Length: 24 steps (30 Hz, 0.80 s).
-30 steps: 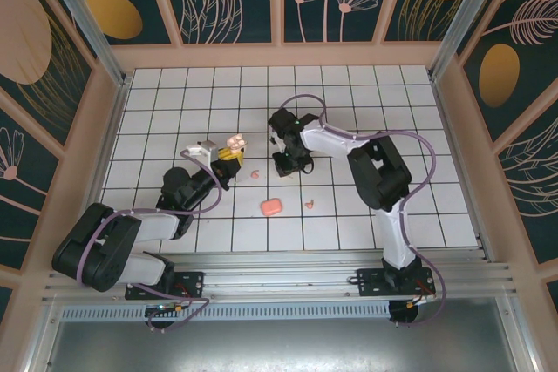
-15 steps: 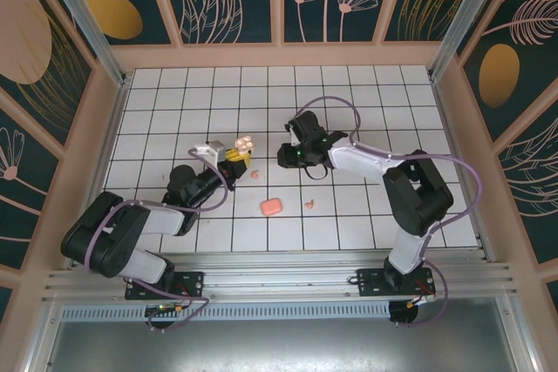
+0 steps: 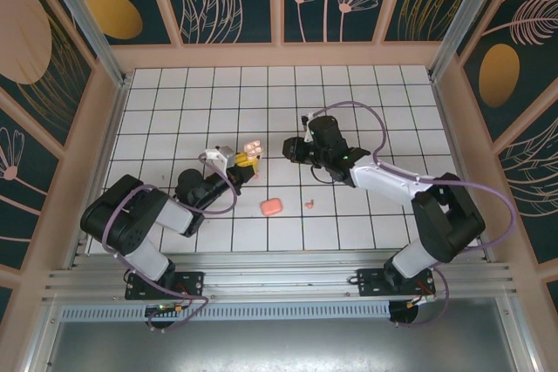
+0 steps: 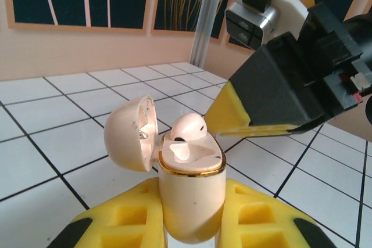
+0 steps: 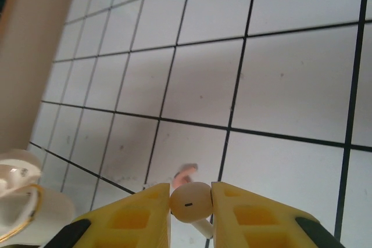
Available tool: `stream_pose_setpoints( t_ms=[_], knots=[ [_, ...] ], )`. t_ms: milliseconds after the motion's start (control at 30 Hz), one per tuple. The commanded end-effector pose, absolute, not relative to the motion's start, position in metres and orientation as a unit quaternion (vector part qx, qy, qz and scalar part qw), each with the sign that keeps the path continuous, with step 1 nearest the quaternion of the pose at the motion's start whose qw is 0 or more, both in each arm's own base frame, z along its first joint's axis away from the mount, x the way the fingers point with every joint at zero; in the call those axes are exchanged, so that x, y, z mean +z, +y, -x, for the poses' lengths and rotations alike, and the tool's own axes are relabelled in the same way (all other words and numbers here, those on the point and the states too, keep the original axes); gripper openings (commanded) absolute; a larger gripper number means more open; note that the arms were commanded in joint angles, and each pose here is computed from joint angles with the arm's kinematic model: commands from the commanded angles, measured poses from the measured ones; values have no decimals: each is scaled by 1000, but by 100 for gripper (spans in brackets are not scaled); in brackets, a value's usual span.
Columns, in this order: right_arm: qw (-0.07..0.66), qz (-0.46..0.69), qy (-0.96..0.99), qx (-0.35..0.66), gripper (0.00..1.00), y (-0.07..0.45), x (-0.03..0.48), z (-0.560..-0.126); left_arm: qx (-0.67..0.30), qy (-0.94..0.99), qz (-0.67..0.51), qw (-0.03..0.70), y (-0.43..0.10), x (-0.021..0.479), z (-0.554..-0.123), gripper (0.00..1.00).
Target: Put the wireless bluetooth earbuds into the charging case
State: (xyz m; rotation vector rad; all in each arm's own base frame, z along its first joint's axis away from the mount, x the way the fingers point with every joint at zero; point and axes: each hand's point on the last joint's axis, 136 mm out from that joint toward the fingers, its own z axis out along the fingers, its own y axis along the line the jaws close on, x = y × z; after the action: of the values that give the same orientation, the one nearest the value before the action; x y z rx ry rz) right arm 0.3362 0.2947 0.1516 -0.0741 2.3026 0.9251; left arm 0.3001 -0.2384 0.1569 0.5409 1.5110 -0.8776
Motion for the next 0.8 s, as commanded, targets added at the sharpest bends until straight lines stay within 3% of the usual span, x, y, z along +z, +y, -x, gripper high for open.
stream_pose_setpoints(
  t_ms=[0,433,767],
  knots=[
    [385,-1,835,392,23,291,193,-347,-374,607,-261,651,-246,182,-301,9],
    [457,8,765,455,22,305,261,-338,-378,587,-274,662,-262,191,-307,9],
    [476,38,735,481,22,330,283,-326,-380,592,-264,660,-268,187,-315,9]
  ],
)
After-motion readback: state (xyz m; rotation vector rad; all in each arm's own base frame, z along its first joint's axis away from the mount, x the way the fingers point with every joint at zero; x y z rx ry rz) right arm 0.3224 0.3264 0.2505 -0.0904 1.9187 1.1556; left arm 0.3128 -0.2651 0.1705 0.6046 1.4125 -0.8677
